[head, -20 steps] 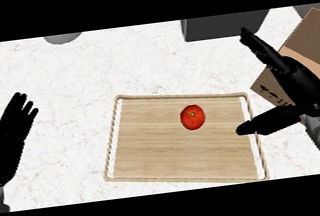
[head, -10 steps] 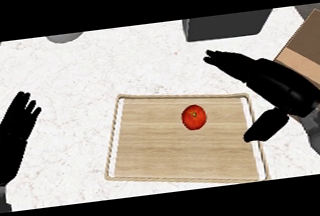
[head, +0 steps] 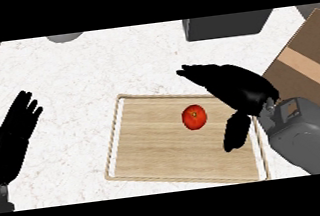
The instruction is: Pick the tomato from the tray and place it in the cardboard box
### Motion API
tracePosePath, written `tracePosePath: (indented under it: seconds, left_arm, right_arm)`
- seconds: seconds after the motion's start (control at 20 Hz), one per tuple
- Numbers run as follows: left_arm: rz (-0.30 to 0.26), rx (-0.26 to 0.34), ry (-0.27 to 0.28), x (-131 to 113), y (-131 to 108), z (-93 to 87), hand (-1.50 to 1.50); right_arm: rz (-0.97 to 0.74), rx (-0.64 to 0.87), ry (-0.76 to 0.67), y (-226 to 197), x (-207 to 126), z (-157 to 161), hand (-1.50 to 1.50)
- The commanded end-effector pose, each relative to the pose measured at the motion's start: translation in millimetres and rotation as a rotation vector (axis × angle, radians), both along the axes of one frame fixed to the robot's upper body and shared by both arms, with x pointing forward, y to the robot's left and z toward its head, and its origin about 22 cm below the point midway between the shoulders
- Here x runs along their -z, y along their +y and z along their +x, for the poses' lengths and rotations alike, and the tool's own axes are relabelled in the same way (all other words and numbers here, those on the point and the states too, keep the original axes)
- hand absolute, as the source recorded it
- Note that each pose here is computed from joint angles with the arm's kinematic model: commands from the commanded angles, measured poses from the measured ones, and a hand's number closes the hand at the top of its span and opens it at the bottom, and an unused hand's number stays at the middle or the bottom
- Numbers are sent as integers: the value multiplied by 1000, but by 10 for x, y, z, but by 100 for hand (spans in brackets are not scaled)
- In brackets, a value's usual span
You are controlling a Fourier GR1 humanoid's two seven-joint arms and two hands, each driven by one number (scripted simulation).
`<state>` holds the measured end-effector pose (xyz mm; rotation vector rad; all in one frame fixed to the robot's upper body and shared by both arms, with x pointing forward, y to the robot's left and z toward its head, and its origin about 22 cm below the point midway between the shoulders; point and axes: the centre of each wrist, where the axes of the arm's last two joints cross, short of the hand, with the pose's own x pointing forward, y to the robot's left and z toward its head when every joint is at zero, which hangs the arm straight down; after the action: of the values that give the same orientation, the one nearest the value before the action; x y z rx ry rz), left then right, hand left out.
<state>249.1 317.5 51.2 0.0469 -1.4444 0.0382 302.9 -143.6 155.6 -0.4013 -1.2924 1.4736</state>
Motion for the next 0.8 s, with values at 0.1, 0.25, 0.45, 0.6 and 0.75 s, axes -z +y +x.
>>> tracePosePath:
  seconds: [0.1,0.25,0.45,0.6,0.75]
  left_arm:
    - [11,-21,-10,36,58,-65,0]
    - [0,-10,11,-119,81,-88,0]
    - [-6,10,-4,6,104,-219,0]
    - [-7,4,-14,-76,119,-17,0]
    - [-11,-7,1,22,81,69,0]
  right_arm:
    - [-79,46,75,-150,161,3,-150]
    - [-92,23,95,69,48,51,-150]
    - [-117,34,97,84,282,-52,-150]
    - [-119,13,120,-5,235,273,-150]
    - [-99,10,107,-1,409,85,-150]
